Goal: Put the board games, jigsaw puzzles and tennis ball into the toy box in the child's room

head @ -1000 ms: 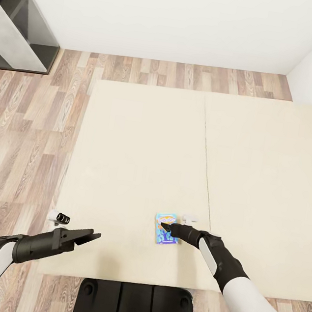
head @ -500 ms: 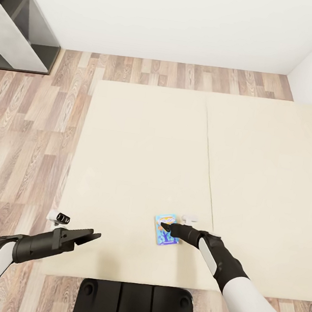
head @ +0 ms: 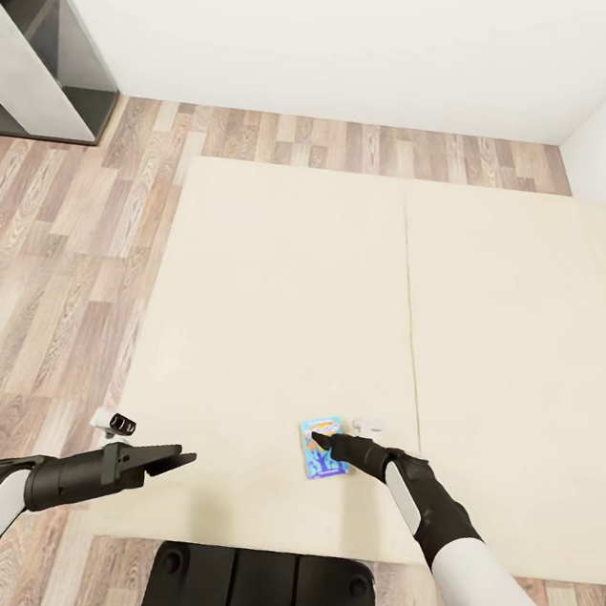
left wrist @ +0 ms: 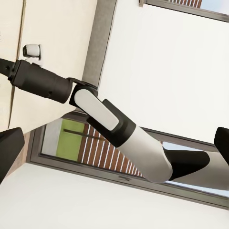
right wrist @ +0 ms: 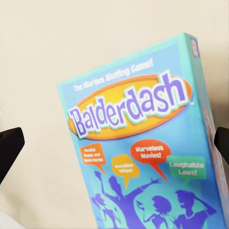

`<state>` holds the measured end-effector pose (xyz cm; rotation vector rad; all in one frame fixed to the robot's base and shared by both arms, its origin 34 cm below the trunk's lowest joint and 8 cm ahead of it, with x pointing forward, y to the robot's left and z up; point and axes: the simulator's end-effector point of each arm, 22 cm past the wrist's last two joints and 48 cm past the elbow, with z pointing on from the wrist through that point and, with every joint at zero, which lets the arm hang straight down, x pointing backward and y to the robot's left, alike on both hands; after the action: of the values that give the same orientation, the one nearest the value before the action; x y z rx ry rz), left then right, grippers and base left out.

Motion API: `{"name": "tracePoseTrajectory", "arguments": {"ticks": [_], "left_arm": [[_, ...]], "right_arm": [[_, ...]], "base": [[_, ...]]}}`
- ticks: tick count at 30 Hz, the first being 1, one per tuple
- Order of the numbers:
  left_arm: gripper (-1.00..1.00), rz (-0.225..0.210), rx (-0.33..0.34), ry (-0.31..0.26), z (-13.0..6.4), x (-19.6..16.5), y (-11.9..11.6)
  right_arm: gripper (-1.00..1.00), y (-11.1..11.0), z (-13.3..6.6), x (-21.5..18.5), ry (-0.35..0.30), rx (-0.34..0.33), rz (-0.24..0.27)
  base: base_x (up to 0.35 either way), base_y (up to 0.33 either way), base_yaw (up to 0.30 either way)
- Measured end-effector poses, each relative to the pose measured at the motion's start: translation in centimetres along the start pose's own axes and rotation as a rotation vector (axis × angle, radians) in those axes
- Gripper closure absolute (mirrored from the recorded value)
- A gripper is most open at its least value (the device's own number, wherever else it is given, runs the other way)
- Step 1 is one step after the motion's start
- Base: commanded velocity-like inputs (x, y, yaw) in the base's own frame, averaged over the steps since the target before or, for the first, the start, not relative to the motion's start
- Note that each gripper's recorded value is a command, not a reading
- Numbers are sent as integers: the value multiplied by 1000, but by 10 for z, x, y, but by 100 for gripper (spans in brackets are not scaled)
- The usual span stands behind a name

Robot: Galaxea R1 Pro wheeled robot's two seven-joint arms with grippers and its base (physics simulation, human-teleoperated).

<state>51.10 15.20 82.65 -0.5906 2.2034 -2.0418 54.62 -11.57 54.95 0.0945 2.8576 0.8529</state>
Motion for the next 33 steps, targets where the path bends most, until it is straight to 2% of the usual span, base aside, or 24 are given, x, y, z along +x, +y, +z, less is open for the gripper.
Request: {"name": "tracePoseTrajectory", "arguments": {"ticks": [33], "left_arm": [[-100,0,0,0,0,0,0]], "right_arm": [[-100,0,0,0,-2,0,-1]], "base": [[0,2,0]]}}
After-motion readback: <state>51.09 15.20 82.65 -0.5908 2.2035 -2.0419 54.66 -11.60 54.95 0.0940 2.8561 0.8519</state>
